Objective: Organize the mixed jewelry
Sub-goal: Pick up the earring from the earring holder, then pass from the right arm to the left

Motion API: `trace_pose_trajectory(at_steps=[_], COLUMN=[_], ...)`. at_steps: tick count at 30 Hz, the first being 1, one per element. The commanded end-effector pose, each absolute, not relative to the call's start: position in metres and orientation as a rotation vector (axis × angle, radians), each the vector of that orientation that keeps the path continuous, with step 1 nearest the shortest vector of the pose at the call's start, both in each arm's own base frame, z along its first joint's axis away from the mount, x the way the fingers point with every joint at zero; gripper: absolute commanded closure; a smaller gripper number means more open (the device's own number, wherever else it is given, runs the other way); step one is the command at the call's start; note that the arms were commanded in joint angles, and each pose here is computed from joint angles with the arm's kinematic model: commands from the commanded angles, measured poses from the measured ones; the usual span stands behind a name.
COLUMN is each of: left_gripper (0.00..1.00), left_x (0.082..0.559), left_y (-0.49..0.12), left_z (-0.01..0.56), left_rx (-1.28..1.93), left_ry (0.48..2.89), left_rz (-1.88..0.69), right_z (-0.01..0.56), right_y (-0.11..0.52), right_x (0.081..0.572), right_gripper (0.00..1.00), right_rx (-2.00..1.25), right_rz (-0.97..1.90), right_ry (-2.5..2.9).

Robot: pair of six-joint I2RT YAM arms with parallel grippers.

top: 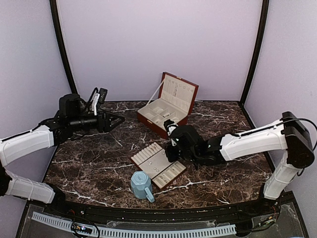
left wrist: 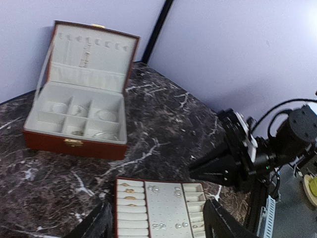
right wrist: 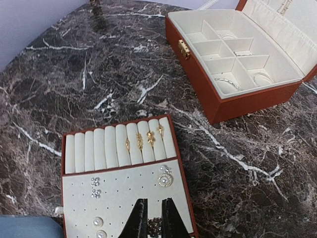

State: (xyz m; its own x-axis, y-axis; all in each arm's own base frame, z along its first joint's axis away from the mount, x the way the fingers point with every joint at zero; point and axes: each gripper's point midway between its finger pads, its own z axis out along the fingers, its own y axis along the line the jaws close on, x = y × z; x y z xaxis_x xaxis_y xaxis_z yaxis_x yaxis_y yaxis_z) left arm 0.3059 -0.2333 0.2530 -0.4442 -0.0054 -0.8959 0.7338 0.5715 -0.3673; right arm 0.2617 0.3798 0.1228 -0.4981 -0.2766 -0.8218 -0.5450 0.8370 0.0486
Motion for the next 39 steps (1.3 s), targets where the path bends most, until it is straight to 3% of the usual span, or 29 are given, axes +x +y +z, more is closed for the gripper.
trace_pose_trajectory(at_steps=[1, 13, 21, 28, 34, 39], left_gripper=[0.35, 0.37, 0.38, 0.55, 0.59, 0.71], left_x=[0.286, 0.26, 0.261, 0.259, 0.259, 0.26], left_y=[-0.279, -0.383, -0.402, -0.409, -0.409, -0.411], left_z=[0.249, 0.213, 0.206, 0.201, 0.197, 0.197], left_rx=[0.742, 0.889, 0.906, 0.911, 0.914, 0.911], left_ry=[1.794, 1.843, 1.863, 1.873, 1.88, 1.877], left_rz=[-1.044, -1.275, -1.309, -1.334, -1.33, -1.341], right_z=[0.156, 0.209, 0.21, 0.212, 0.212, 0.212], right_y=[0.384, 0.375, 0.373, 0.374, 0.376, 0.378], right_x=[0.268, 0.268, 0.264, 0.263, 0.264, 0.264], right_gripper=[0.92, 0.9, 0.9, 0.89, 0.89, 0.89], right_rx=[-0.483, -0.392, -0.403, -0.409, -0.414, -0.42], right_rz=[0.634, 0.868, 0.89, 0.891, 0.892, 0.895], right_ry=[2.074, 1.955, 1.938, 1.932, 1.933, 1.934])
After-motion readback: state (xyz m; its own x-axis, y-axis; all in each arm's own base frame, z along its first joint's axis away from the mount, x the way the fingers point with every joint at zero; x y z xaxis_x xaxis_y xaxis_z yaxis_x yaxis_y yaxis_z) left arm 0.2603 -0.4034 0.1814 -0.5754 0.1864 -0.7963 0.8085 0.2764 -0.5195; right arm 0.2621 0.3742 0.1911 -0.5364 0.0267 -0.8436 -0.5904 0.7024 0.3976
